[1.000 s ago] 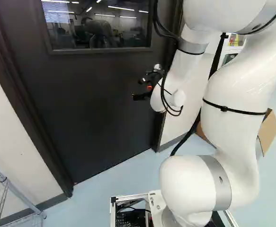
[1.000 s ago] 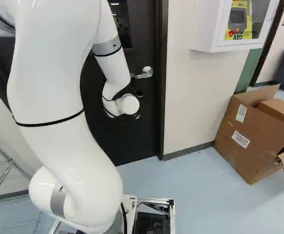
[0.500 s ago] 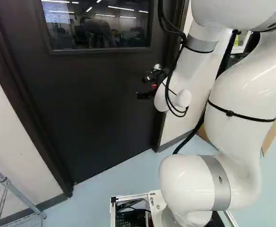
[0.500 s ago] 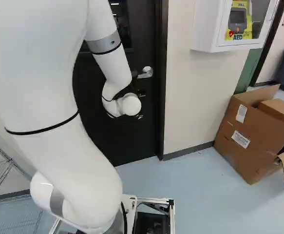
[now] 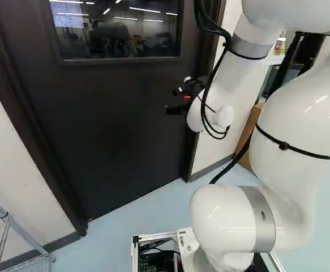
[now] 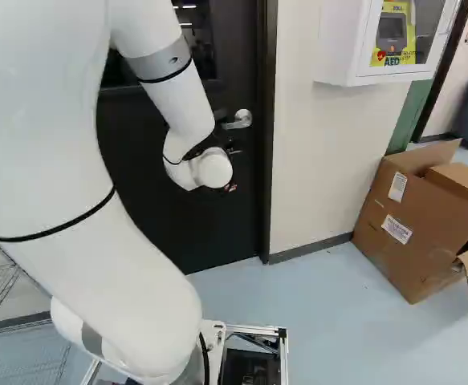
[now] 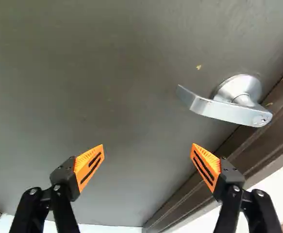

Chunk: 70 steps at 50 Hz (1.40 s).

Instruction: Open the door and move inside

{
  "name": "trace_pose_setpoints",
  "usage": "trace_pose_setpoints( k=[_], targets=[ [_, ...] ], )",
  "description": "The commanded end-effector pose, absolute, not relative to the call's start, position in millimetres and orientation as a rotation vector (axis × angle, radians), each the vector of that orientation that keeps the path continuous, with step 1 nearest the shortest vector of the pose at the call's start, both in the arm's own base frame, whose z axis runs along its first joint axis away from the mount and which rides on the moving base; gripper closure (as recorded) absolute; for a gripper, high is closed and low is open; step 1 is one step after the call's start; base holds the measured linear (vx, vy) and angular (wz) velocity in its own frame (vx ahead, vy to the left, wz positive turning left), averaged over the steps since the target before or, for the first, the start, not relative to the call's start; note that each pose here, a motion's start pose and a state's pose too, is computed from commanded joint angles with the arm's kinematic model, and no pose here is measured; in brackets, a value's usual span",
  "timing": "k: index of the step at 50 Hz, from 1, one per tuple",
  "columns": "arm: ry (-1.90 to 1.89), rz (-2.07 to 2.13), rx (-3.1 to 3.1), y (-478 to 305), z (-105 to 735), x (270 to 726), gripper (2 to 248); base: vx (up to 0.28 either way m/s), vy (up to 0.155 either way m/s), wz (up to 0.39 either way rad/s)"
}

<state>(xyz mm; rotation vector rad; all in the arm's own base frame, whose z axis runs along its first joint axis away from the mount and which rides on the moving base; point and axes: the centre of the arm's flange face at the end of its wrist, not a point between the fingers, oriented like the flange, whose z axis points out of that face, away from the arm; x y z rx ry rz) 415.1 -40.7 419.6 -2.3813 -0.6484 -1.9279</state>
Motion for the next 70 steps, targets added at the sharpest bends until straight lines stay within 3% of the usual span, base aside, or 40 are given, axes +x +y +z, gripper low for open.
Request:
trace_pose_setpoints(
  k=[70],
  targets=[
    [-0.709,-2.126,-2.246,-33.0,486.7,421.7,3,0.0,0.0,0.0]
  ],
)
